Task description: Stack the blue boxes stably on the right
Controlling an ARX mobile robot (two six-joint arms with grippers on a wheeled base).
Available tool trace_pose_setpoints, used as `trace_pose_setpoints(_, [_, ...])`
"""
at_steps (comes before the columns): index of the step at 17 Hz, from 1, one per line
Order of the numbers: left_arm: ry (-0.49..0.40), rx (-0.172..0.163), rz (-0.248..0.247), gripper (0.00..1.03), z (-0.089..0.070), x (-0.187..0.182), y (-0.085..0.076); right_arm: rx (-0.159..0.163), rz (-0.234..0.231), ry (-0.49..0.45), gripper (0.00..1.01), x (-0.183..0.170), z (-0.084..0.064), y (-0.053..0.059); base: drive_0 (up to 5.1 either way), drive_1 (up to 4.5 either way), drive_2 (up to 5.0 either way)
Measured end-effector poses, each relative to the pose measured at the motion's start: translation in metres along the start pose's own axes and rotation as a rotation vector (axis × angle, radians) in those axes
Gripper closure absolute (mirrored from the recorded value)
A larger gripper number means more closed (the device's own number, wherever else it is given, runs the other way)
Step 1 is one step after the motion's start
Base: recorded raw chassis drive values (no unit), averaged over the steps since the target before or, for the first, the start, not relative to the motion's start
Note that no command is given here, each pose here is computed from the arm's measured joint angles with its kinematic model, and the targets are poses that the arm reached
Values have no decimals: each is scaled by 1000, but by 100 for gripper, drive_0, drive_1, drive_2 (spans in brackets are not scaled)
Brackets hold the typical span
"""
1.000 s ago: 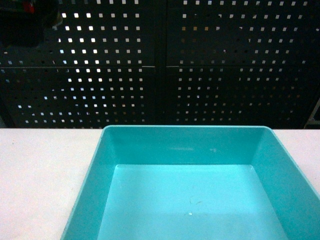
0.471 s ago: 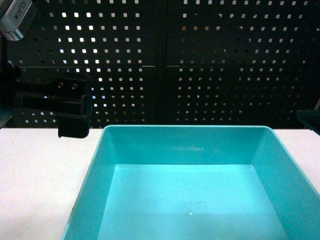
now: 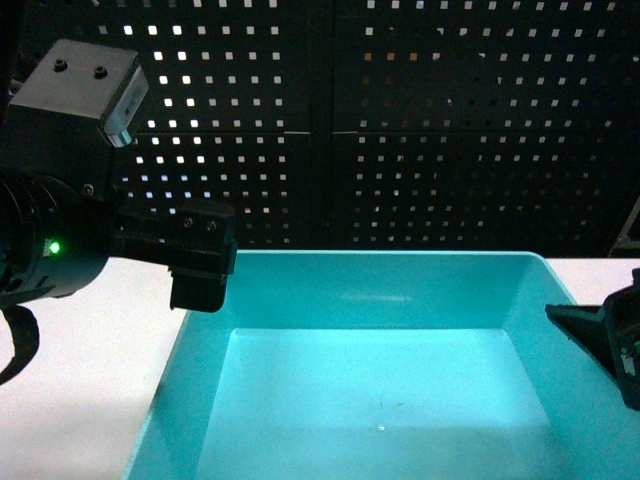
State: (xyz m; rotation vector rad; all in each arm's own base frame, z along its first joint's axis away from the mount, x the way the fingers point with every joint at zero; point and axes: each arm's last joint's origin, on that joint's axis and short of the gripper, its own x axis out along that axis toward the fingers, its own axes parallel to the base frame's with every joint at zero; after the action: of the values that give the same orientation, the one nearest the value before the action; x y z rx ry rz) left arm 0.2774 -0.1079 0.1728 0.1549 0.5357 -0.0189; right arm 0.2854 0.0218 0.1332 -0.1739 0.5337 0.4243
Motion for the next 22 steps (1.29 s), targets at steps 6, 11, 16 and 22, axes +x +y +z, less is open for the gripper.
trace_pose_setpoints(6, [80, -15, 2, 5, -24, 11, -6, 12, 24, 73, 3, 7, -34, 3, 0, 0, 0])
trace_pose_setpoints(11, [92, -33, 0, 5, -26, 9, -12, 13, 8, 116, 3, 4, -60, 5, 0, 0, 0])
trace_pose_setpoints(16, [100, -51, 19, 5, -30, 5, -17, 15, -13, 117, 38, 0, -71, 6, 0, 0, 0])
trace_pose_setpoints(22, [181, -84, 16, 5, -38, -11, -27, 77, -29, 106, 90, -5, -76, 4, 0, 0, 0])
